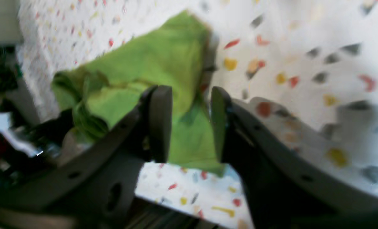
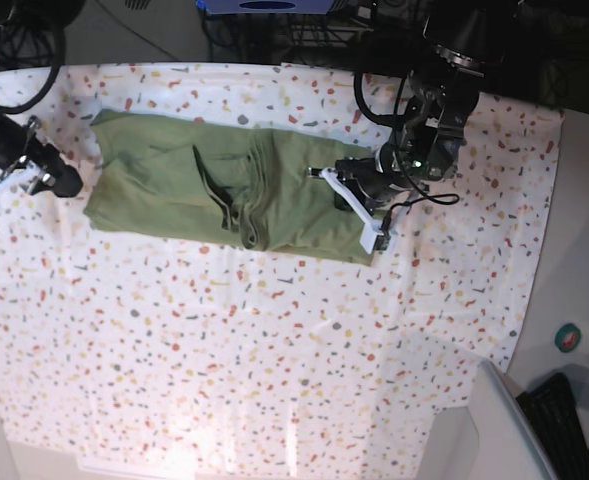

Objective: Layout the t-shirt on the table in an organized manner, then fold the t-shirt properly

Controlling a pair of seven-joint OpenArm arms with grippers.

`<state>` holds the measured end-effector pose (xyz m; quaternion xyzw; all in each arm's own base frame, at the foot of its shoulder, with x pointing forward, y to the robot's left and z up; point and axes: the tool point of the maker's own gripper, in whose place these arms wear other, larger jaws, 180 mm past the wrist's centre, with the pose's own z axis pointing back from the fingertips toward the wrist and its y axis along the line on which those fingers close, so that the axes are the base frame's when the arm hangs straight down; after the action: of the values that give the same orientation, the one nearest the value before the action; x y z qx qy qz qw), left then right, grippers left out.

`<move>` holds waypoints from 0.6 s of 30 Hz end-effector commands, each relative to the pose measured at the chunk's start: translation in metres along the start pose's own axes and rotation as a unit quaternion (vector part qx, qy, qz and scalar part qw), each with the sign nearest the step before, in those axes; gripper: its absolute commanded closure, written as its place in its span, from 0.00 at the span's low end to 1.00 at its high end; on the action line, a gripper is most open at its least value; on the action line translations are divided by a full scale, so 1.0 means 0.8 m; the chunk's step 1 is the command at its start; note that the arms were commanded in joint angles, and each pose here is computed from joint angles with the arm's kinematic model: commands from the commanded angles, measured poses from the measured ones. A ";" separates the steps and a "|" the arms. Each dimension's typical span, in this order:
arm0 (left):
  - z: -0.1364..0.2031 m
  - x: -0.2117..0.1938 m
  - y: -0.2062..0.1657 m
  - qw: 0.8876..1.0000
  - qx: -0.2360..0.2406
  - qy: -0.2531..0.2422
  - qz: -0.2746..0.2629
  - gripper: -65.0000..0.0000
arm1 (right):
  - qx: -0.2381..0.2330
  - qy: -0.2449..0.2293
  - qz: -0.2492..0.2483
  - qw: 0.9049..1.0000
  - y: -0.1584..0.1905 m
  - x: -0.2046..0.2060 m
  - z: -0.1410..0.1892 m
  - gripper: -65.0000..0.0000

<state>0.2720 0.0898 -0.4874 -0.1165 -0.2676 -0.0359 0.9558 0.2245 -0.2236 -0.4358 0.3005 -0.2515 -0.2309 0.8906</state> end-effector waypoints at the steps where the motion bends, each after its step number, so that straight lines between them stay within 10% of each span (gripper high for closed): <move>1: 0.007 0.017 -0.005 1.000 -0.004 -0.022 -0.004 1.00 | 0.016 -0.013 0.012 1.000 0.010 0.016 0.005 0.51; 5: 0.031 0.043 -0.020 0.998 -0.018 -0.063 -0.009 1.00 | 0.020 -0.009 0.006 1.000 0.010 0.011 0.004 0.25; 18: 0.101 0.020 0.167 0.989 0.089 -0.095 0.062 1.00 | 0.000 0.034 -0.009 0.999 -0.035 -0.010 -0.017 0.24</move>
<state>0.2562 0.2332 -0.4470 -0.0561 -0.3382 0.0581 0.9376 0.2077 -0.2251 -0.4773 0.3095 -0.1962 -0.2374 0.8997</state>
